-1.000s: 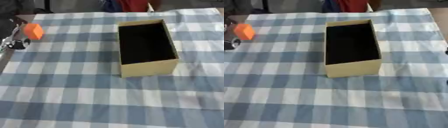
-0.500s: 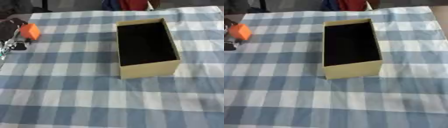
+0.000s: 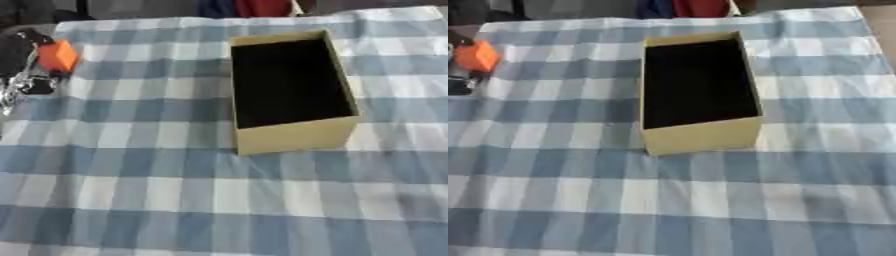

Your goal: Pick up objects on the table and place them in the box.

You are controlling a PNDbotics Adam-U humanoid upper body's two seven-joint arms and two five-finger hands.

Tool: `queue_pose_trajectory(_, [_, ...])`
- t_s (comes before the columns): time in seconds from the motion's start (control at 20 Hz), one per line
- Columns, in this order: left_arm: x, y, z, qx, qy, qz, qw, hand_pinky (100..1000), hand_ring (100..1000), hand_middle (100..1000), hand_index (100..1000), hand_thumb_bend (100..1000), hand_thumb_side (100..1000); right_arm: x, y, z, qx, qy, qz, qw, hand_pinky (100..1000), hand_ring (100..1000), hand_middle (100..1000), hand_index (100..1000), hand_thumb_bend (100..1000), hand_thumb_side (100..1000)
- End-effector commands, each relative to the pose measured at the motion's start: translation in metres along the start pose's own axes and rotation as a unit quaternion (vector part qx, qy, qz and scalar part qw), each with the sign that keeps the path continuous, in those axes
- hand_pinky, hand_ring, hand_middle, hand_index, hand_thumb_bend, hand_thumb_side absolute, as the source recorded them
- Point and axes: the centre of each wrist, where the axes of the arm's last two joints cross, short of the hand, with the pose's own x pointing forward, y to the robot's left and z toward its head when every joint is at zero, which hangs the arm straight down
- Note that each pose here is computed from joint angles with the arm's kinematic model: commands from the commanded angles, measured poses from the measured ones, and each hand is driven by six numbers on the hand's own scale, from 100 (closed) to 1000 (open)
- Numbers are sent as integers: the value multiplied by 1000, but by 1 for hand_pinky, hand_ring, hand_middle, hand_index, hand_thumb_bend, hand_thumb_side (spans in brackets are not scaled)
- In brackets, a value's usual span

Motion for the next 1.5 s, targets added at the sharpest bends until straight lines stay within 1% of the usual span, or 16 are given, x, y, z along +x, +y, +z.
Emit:
queue_pose_trajectory(0.05, [-6, 16, -5, 37, 2, -3, 999, 540, 501, 475, 612, 242, 100, 5, -10, -2, -2, -7, 13, 1000, 910, 863, 818, 1000, 651, 598])
queue_pose_trajectory(0.2, [-4, 20, -5, 46, -6, 6, 999, 544, 497, 464, 595, 232, 100, 6, -9, -1, -1, -7, 14, 1000, 909, 862, 819, 1000, 652, 602])
queue_pose_trajectory(0.4, [2, 32, -6, 60, -27, 19, 998, 551, 500, 463, 595, 225, 100, 7, -6, 0, 2, -3, 16, 1000, 907, 862, 819, 1000, 654, 610])
queue_pose_trajectory(0.5, [8, 40, -6, 68, -47, 27, 996, 552, 500, 461, 594, 226, 100, 8, -4, 2, 3, -2, 18, 1000, 906, 861, 820, 1000, 655, 615])
queue_pose_trajectory(0.6, [19, 51, -6, 79, -77, 35, 993, 555, 502, 461, 597, 233, 100, 9, -1, 3, 6, 0, 19, 1000, 905, 861, 820, 1000, 657, 619])
queue_pose_trajectory(0.7, [33, 64, -5, 88, -113, 43, 989, 562, 505, 464, 601, 241, 100, 11, 1, 3, 8, 1, 20, 1000, 904, 860, 820, 1000, 658, 623])
queue_pose_trajectory(0.9, [73, 88, 0, 99, -195, 66, 974, 568, 510, 466, 606, 243, 100, 12, 7, 2, 15, 2, 22, 1000, 902, 860, 821, 1000, 662, 627])
queue_pose_trajectory(1.1, [118, 105, 9, 93, -284, 89, 950, 577, 514, 471, 611, 235, 100, 13, 13, 2, 23, 2, 20, 1000, 901, 860, 822, 1000, 668, 625])
queue_pose_trajectory(1.25, [148, 111, 17, 78, -341, 102, 931, 582, 516, 474, 613, 225, 100, 13, 17, 0, 27, -1, 20, 999, 900, 859, 823, 1000, 669, 626])
queue_pose_trajectory(1.35, [166, 111, 24, 60, -378, 111, 917, 588, 520, 477, 615, 210, 100, 13, 19, 0, 28, -1, 19, 999, 900, 860, 822, 1000, 669, 627])
queue_pose_trajectory(1.5, [188, 108, 33, 35, -421, 121, 898, 597, 526, 485, 622, 209, 100, 13, 21, 0, 30, -1, 18, 999, 900, 860, 822, 1000, 669, 629])
